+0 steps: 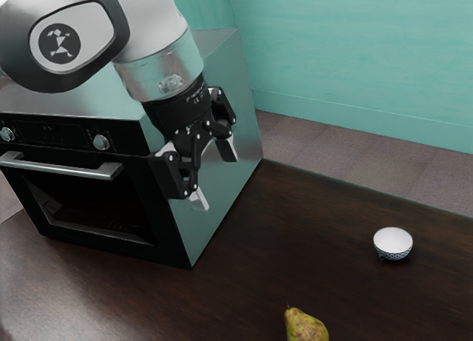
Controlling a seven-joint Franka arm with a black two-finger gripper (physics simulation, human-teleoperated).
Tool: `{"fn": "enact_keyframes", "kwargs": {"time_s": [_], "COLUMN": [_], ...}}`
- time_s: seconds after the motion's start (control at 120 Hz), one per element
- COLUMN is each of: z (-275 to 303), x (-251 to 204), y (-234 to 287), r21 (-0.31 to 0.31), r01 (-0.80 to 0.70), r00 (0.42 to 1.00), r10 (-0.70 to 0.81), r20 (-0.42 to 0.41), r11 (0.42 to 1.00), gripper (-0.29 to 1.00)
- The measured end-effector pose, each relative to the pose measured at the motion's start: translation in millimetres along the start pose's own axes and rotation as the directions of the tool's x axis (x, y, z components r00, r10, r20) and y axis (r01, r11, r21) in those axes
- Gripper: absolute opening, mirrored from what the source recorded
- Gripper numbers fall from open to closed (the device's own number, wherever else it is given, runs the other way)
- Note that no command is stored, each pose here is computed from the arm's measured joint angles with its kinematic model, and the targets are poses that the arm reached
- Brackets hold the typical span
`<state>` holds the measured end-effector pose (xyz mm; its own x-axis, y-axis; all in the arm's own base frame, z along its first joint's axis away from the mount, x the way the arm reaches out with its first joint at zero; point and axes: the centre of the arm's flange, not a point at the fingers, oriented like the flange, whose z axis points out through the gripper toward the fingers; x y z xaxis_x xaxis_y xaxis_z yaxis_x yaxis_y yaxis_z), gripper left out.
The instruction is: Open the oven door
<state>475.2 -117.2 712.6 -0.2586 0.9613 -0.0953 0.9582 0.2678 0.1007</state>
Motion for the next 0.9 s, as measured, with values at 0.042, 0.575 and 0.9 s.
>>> {"fn": "enact_keyframes", "kwargs": {"time_s": [0.042,0.575,0.9], "z": [5,-29,-6], "x": [7,162,199], "y": [1,-87,-42], "r21": [-0.001,-0.309,-0.297], "r01": [0.033,0.393,0.316], "r00": [0.999,0.894,0.920], "r10": [-0.033,-0.439,-0.368], "r20": [-0.021,-0.094,-0.137], "r11": [0.999,0.866,0.901], "gripper": [0.70,0.70,0.70]}}
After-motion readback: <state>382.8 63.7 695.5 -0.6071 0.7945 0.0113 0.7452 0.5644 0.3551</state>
